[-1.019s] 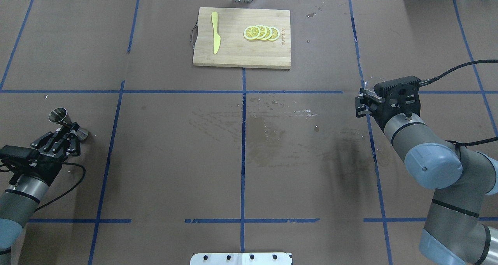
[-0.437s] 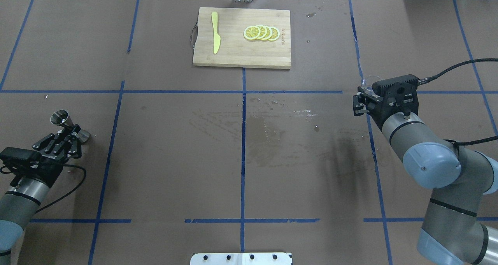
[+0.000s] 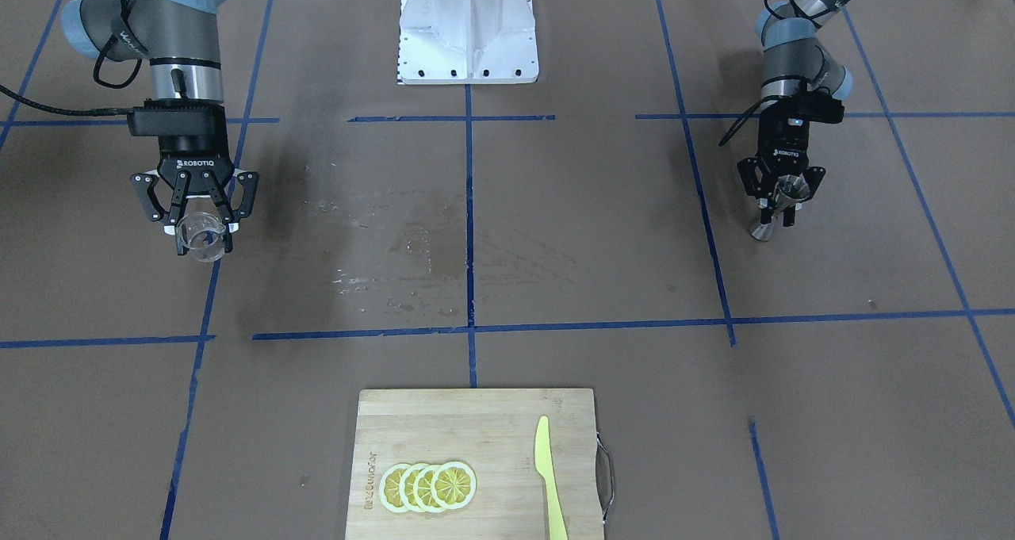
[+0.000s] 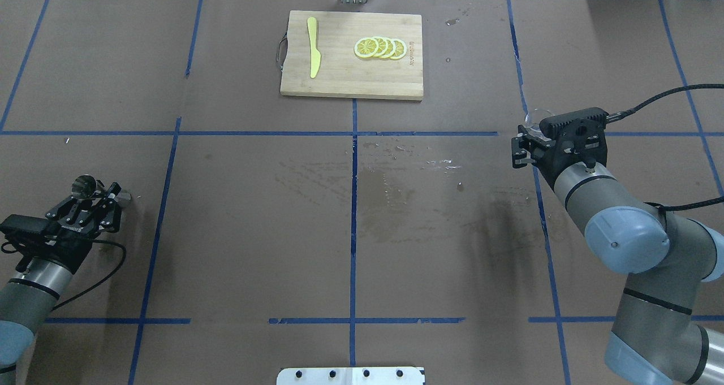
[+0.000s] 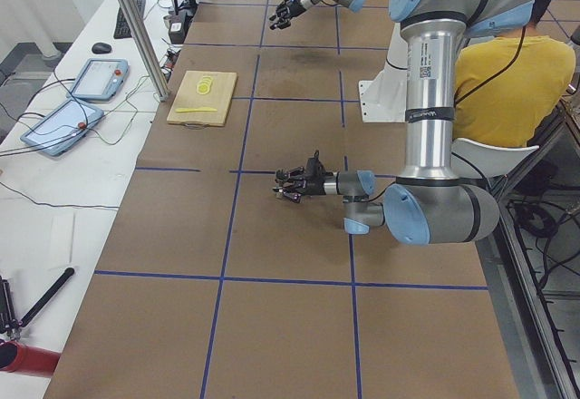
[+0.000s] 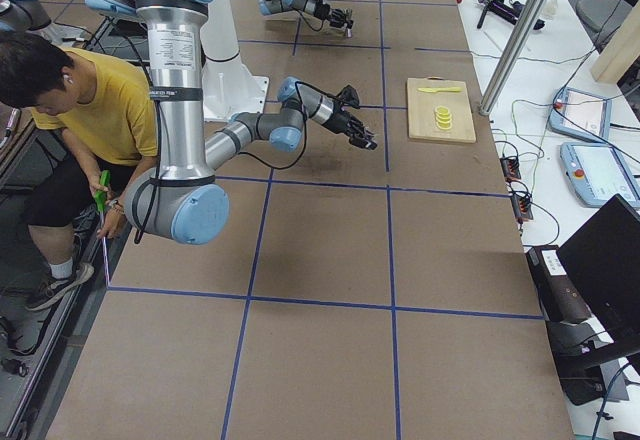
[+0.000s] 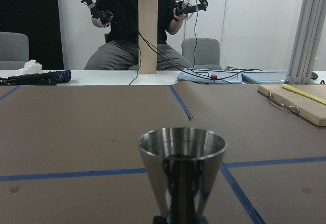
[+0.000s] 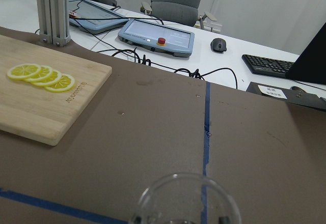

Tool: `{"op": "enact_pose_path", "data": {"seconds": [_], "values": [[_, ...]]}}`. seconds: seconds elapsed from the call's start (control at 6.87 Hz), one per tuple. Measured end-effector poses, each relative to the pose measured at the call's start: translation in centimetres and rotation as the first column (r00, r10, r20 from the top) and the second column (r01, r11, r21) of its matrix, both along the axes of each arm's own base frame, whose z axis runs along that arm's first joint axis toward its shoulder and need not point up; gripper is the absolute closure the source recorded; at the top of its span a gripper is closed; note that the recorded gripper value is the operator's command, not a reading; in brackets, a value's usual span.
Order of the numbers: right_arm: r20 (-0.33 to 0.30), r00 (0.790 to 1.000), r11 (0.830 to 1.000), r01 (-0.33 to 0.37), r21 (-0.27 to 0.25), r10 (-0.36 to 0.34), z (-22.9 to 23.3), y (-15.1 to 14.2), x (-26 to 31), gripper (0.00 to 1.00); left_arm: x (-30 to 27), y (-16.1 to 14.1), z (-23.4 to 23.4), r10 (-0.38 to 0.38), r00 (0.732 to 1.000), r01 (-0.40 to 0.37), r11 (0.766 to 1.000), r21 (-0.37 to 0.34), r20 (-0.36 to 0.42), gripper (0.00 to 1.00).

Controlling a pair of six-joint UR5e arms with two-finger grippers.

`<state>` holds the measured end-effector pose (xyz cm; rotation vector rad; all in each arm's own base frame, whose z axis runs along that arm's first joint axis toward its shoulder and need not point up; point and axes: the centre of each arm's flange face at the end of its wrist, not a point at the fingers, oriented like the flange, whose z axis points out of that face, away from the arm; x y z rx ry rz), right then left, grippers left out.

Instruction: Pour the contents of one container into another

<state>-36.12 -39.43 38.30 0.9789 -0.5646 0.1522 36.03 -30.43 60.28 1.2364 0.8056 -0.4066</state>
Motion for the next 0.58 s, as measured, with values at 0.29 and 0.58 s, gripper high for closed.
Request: {"op": "enact_pose_path", "data": {"seconds": [0.29,0.58], "values": [[0.003,1.0,1.0,0.0,0.001,0.0,-0.13,-0.03,-0.07,0.82,-0.06,-0.01,-0.1,0.0,1.0,0.0,1.0,0.001,0.0,0.01],[0.003,1.0,1.0,0.001,0.0,-0.001,-0.15,-0.04,-0.11,0.82,-0.18,0.11,-0.51,0.018,1.0,-0.018,1.0,0.002,-0.004,0.01]]}}
